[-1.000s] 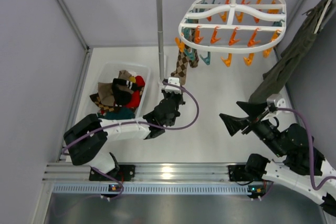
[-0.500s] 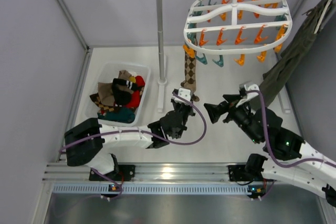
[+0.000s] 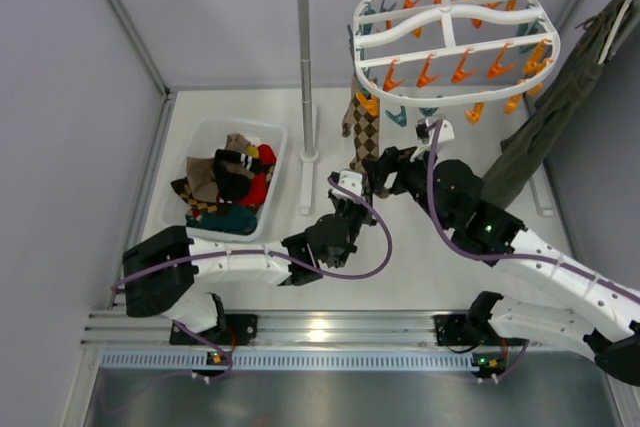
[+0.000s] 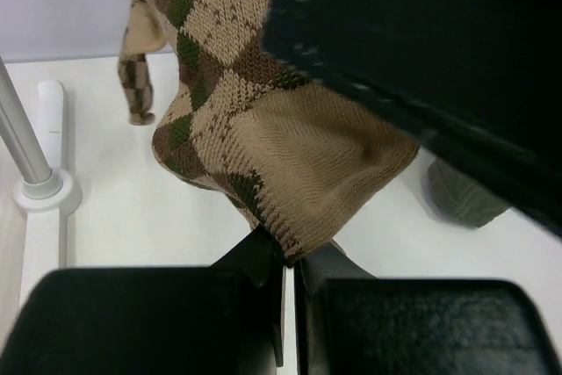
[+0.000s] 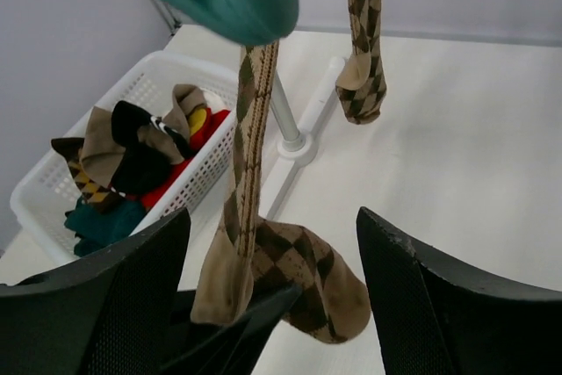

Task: Remove the socks clipped to the hanger

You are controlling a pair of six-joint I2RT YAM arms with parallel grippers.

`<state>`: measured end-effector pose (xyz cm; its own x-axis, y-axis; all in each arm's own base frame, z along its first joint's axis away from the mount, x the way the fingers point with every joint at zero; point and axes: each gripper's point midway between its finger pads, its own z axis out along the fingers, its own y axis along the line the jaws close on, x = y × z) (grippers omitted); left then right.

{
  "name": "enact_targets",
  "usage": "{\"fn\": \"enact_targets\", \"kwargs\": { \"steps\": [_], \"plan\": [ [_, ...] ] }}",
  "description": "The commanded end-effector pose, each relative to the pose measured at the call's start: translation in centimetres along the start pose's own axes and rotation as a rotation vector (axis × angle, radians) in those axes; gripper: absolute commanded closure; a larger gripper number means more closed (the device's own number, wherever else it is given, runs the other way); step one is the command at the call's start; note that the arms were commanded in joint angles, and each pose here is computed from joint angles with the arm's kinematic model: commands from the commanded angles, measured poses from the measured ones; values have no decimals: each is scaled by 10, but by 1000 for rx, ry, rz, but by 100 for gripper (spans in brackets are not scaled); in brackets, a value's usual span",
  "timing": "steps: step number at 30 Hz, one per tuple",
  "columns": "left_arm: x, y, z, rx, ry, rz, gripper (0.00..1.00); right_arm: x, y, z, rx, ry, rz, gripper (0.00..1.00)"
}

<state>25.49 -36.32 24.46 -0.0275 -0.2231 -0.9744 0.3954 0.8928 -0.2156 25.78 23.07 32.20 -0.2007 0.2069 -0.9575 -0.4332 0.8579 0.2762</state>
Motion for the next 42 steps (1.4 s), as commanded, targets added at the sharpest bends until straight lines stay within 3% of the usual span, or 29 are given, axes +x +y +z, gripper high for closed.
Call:
{"fn": "enact_targets", "kwargs": {
  "steps": [1,6,9,10,11,13,15,16,19,20,25,32,37,42],
  "plan": [
    [-39,-17,-2,54,-76,-131,100,-39,17,13,-59,-115,71,27],
    [-39,-21,-3,74,-72,-137,100,-38,21,24,-103,-135,96,41],
    [-40,-23,-5,84,-74,-142,100,-38,24,27,-117,-136,102,61],
    [-39,-23,-5,85,-73,-142,100,-38,24,28,-116,-138,104,80],
    [-41,-21,-6,82,-74,-143,100,-35,24,28,-115,-134,108,87],
    [-42,-21,-7,84,-77,-145,100,-37,22,27,-110,-141,111,100],
    [-43,-18,-8,81,-79,-137,100,-35,20,26,-103,-142,112,100],
    [-45,-16,-9,78,-81,-137,94,-35,20,25,-105,-146,112,100],
    [-46,-12,-11,71,-85,-113,52,-35,18,21,-111,-152,112,100],
    [-49,-9,-13,73,-90,-96,2,-34,18,19,-118,-150,108,100],
    [-43,14,-31,61,-79,-71,1,-30,21,8,-193,-133,63,100],
    [-66,44,-41,1,-59,-60,1,-22,12,-13,-208,-125,43,100],
    [-77,29,-28,144,20,-31,2,-21,-4,-32,-171,-131,22,100],
    [-101,11,-22,298,20,-68,1,-18,-22,-41,-118,-117,-14,100]
  ]
}}
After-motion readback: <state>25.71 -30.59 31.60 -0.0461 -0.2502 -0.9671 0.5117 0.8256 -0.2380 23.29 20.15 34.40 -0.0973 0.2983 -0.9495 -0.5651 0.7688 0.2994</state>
